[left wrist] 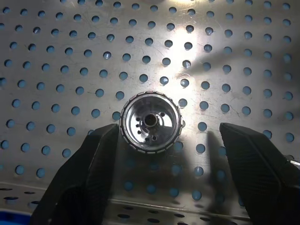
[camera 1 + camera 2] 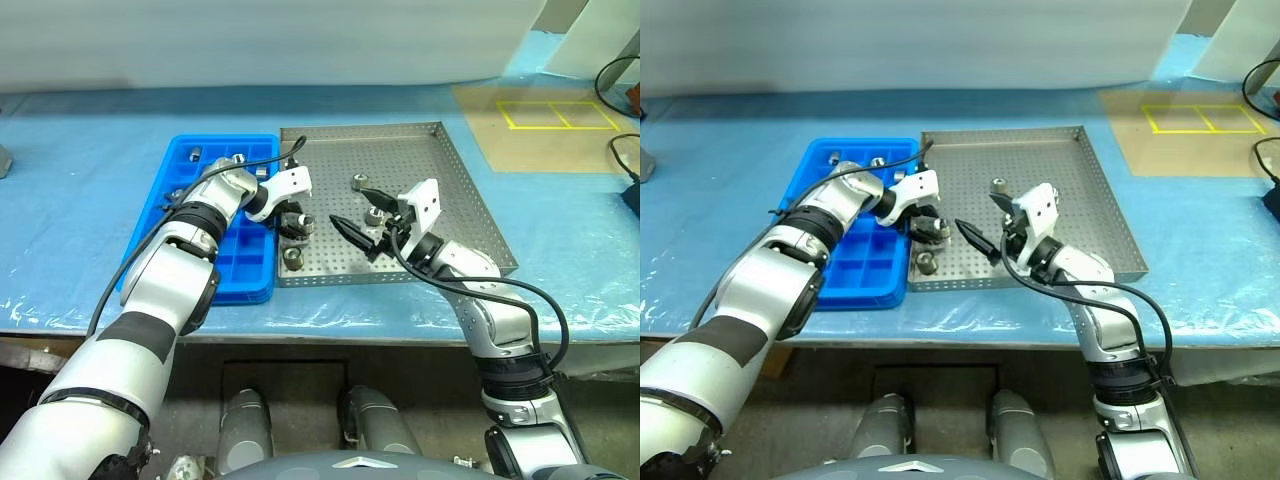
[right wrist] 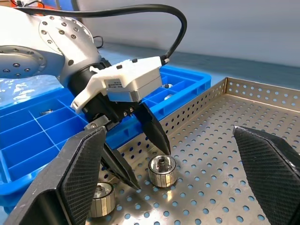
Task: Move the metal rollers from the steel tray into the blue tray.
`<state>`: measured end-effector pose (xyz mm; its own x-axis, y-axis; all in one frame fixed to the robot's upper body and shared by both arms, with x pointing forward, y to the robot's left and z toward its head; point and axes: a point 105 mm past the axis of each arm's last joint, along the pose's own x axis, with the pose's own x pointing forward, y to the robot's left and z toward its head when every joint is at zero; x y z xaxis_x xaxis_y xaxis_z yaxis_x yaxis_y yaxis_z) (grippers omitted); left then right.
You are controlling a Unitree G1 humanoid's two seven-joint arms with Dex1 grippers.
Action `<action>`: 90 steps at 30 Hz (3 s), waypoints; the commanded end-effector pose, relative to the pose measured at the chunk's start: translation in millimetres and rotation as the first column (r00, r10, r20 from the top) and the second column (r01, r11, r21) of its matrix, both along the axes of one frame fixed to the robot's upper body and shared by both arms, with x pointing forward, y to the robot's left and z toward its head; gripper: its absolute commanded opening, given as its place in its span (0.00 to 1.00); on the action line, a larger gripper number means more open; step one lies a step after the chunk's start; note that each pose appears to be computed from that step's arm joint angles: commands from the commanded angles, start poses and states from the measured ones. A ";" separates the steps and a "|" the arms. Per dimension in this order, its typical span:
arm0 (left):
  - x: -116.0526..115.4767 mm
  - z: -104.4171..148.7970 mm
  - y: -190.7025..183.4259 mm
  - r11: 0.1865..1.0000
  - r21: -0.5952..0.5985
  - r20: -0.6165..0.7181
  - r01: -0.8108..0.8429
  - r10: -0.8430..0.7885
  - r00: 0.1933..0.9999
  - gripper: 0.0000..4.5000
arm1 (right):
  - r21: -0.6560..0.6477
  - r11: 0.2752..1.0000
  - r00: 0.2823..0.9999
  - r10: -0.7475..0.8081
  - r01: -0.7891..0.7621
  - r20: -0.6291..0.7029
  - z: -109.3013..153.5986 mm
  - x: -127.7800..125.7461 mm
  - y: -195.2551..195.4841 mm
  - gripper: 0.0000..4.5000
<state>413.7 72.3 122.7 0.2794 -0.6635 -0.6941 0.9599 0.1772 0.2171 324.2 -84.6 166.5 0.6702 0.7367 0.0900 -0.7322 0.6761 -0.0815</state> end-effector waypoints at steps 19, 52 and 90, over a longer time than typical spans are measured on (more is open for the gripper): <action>-9.9 19.3 10.4 0.984 -0.167 0.023 0.055 -0.052 0.998 0.42 | 0.026 0.998 0.996 0.055 -0.057 0.065 20.8 1.3 11.7 1.00; 10.4 14.5 -40.9 0.975 -0.220 0.172 -0.033 0.073 0.982 0.84 | 0.060 0.998 0.996 -0.041 0.036 0.079 22.3 -2.6 -1.0 1.00; 8.1 -14.9 -49.8 0.968 -0.217 0.120 -0.123 0.151 0.981 0.38 | 0.053 0.997 0.996 -0.053 0.049 0.070 18.4 -4.7 -1.4 1.00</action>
